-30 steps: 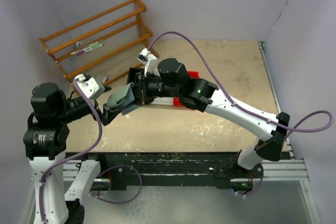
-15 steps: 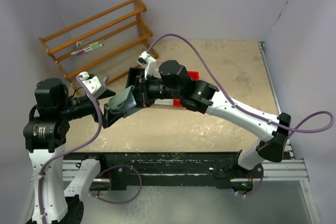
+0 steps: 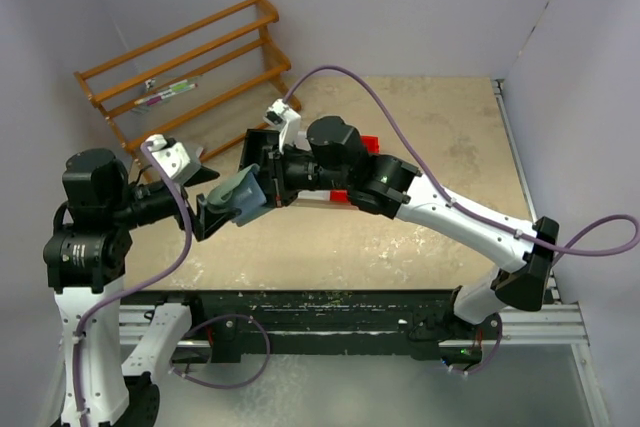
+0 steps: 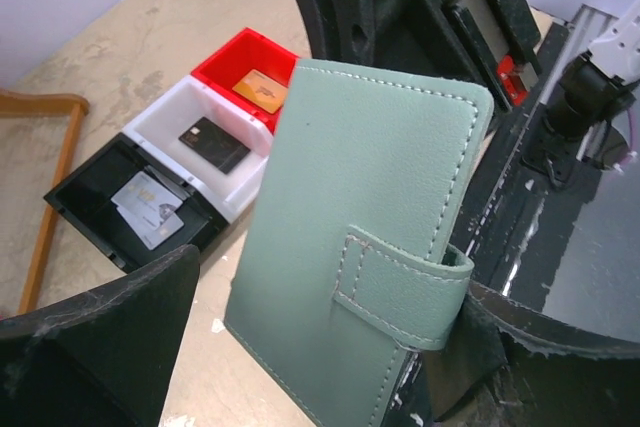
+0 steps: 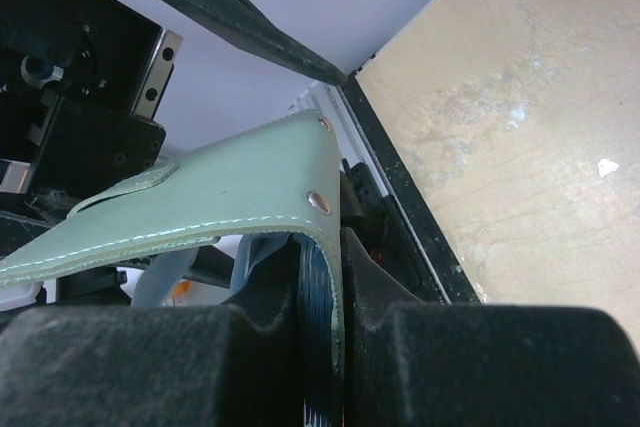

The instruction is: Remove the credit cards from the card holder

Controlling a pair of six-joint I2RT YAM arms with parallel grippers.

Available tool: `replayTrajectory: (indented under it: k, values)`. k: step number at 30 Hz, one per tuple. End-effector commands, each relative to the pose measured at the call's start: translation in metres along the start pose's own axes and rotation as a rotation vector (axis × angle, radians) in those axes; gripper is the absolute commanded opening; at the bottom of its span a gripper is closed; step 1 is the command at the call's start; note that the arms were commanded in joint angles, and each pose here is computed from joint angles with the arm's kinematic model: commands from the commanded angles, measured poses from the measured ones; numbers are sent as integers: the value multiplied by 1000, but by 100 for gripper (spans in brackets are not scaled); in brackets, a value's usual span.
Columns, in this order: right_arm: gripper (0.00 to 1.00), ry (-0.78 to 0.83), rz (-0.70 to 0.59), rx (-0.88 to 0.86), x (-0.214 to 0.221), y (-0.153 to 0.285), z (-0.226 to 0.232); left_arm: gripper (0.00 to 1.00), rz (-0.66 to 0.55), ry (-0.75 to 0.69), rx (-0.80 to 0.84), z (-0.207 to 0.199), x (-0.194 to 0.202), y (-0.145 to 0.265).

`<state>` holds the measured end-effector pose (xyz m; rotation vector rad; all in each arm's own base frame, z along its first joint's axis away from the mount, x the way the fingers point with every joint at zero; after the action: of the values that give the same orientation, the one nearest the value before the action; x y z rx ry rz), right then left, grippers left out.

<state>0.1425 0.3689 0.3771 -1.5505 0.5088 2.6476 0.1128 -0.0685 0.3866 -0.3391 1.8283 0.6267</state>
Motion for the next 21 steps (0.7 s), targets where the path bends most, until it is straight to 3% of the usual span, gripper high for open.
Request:
replayTrajectory:
  k: [1, 11, 21]
  values:
    - [0, 52, -95, -98, -20, 17, 21, 88, -68, -50, -52, 5, -9, 0]
    - [0, 27, -114, -149, -30, 6, 27, 90, -40, -50, -53, 7, 6, -2]
    - [0, 21, -116, -169, -28, 7, 29, 87, -126, -83, -157, 12, -5, 2]
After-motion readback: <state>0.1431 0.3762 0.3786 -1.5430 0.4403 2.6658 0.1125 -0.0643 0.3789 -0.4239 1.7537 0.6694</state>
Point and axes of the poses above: each gripper's point midway between its finger pads, its own y axis back along the fingers, its own z axis along the line the jaws close on, x = y × z, the point moved 8 cm from there along y, back along the fingers, and after that the axes turned 13 degrees about y, right-handed, at the moved point
